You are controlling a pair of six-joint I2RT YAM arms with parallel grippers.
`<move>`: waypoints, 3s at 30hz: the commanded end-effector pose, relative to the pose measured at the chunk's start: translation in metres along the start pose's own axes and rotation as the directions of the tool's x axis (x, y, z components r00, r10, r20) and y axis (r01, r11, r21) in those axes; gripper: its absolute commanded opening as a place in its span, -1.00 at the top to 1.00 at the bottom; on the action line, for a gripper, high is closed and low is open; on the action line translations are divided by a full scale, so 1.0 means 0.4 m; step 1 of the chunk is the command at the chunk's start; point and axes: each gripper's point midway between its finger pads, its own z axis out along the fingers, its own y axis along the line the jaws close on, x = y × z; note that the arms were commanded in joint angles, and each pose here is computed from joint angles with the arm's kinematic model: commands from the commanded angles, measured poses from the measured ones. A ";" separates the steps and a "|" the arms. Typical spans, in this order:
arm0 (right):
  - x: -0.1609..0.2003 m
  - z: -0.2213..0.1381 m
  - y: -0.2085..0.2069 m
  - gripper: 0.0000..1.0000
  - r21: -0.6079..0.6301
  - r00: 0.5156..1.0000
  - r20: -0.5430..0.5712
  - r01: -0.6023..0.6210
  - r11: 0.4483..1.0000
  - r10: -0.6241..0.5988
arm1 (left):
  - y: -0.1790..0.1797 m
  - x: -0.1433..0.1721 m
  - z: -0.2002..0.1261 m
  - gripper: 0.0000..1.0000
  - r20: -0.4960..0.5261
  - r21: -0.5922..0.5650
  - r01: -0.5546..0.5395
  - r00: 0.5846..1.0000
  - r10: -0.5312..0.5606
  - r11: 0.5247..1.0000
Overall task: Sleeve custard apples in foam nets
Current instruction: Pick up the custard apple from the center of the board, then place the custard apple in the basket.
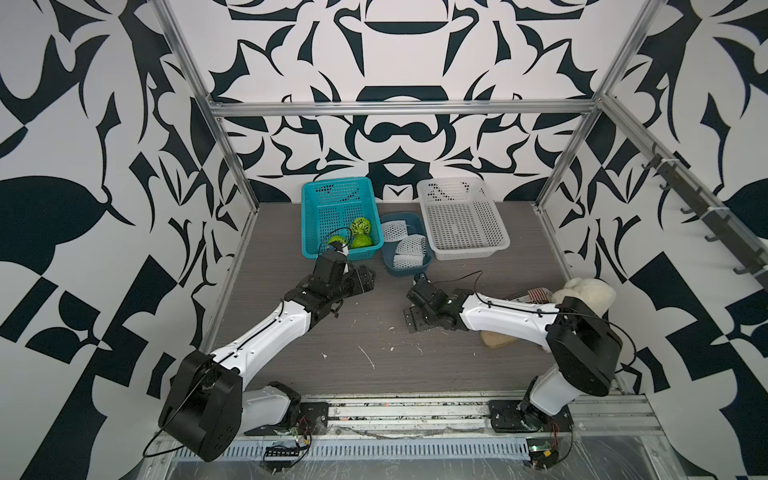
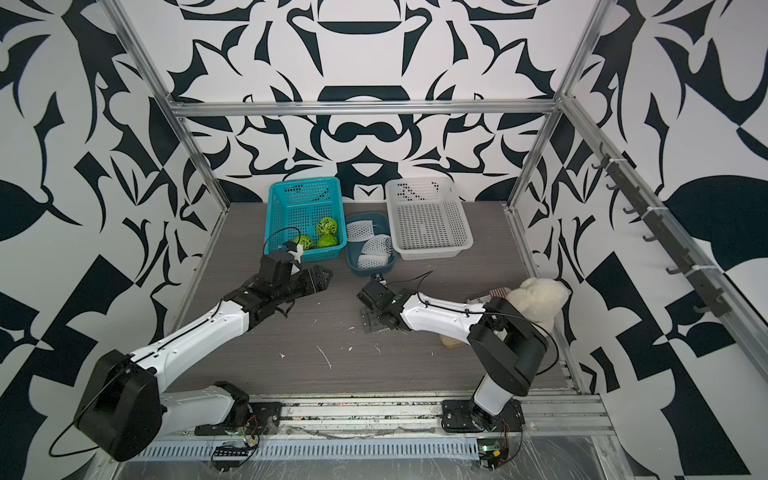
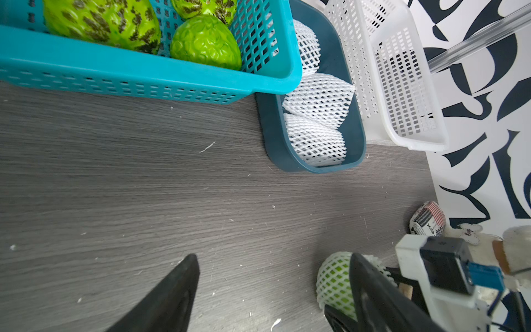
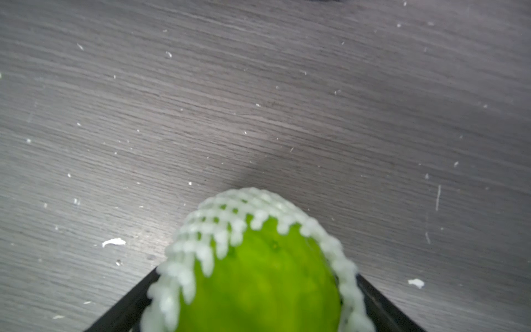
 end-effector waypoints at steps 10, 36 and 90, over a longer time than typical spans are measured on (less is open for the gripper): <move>-0.016 -0.027 -0.011 -0.52 -0.024 0.999 0.032 -0.035 0.999 0.036 | -0.010 -0.021 -0.019 -0.68 0.028 0.007 -0.005 1.000 0.004 1.000; -0.290 -0.288 0.100 -0.45 -0.472 0.986 0.144 -0.008 0.881 0.086 | 0.081 -0.081 -0.026 -1.00 0.112 -0.053 0.122 0.987 -0.116 0.991; -0.561 -0.802 0.165 -0.40 -0.821 0.893 0.427 0.316 0.477 0.144 | 0.093 -0.077 -0.055 -1.00 0.138 -0.039 0.152 0.980 -0.146 0.988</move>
